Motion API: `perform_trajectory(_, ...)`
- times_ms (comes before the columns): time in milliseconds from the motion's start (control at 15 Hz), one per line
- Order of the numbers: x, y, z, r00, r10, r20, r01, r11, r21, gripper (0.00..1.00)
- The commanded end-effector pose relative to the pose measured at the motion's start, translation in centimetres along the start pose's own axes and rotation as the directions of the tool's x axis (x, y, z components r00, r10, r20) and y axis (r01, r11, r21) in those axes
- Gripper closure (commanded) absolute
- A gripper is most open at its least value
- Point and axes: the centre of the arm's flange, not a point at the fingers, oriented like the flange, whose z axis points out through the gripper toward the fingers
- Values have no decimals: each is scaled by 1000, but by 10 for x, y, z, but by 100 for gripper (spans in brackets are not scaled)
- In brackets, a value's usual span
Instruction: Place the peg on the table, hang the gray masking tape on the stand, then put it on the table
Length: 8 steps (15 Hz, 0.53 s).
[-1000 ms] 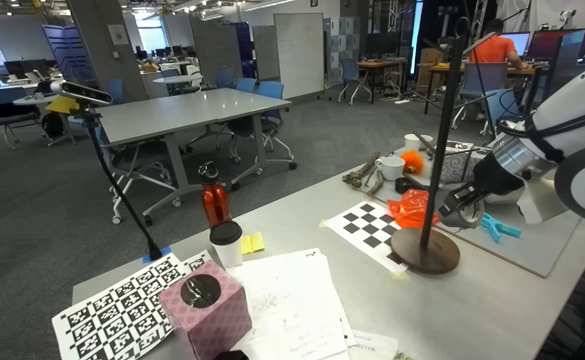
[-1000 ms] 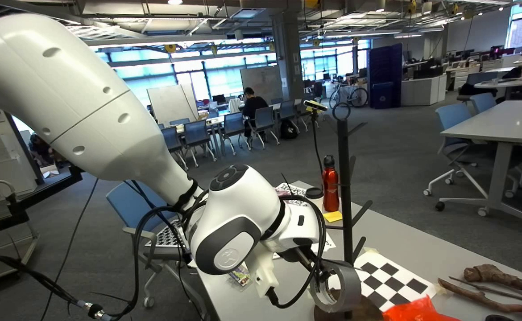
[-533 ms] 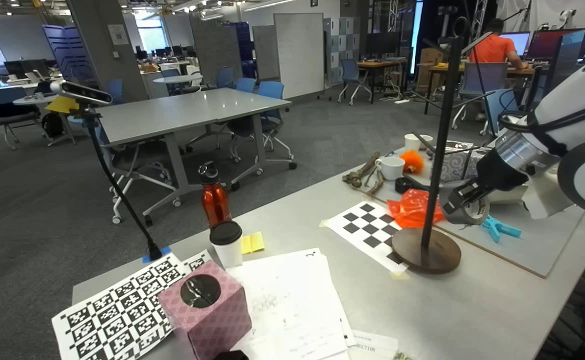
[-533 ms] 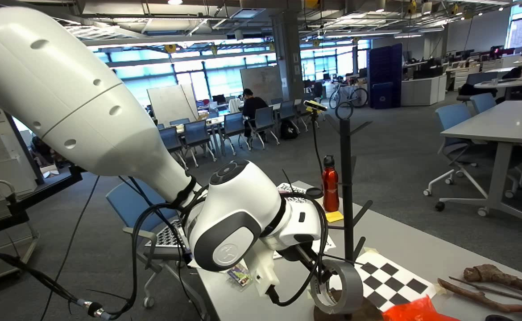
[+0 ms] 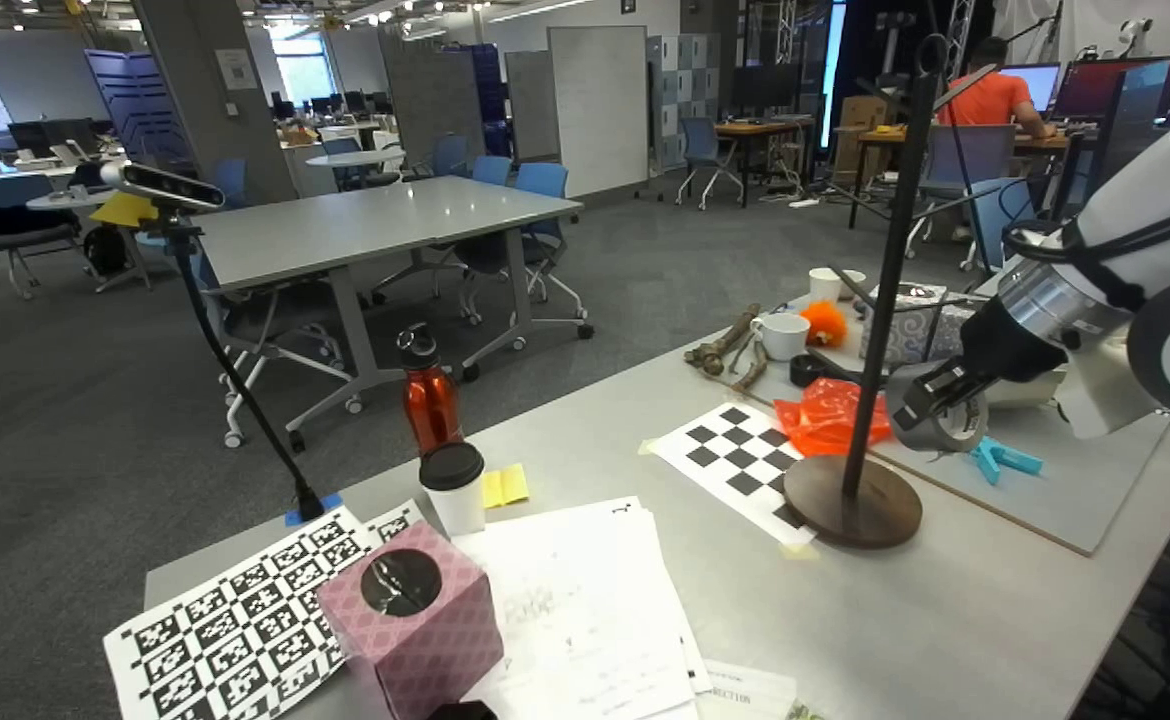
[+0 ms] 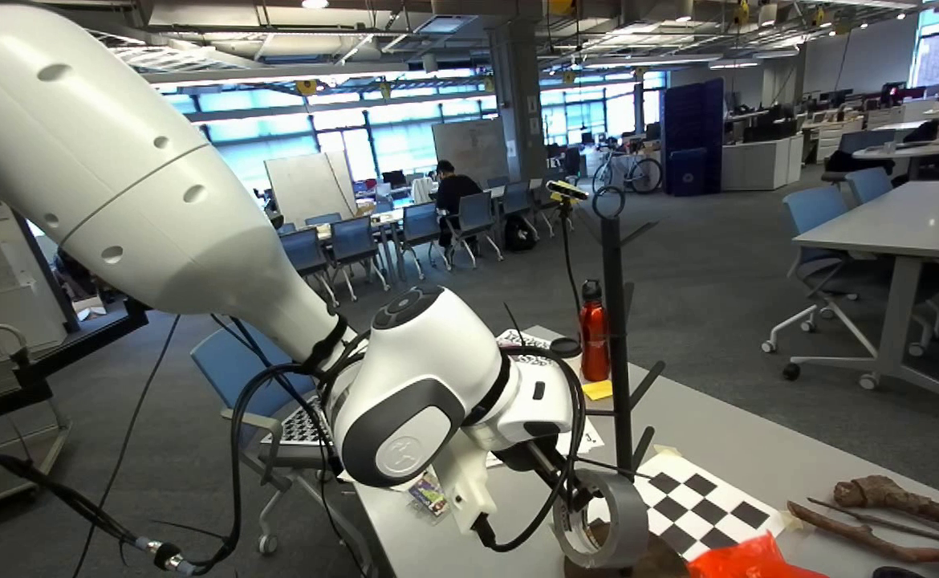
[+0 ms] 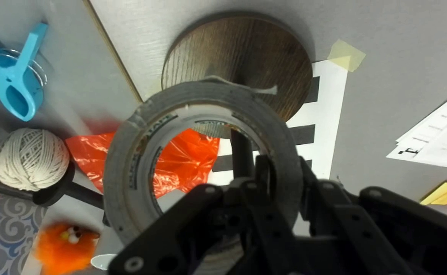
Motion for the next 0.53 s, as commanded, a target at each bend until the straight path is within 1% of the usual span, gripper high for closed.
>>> perform_trajectory(0,-6,4,-16,1000,-17,-4,17,1000,10,95)
perform_trajectory(133,-12,5,-21,1000,-20,-12,20,1000,5,95)
perform_trajectory(467,-14,3,-37,999,-29,-42,30,1000,2,95)
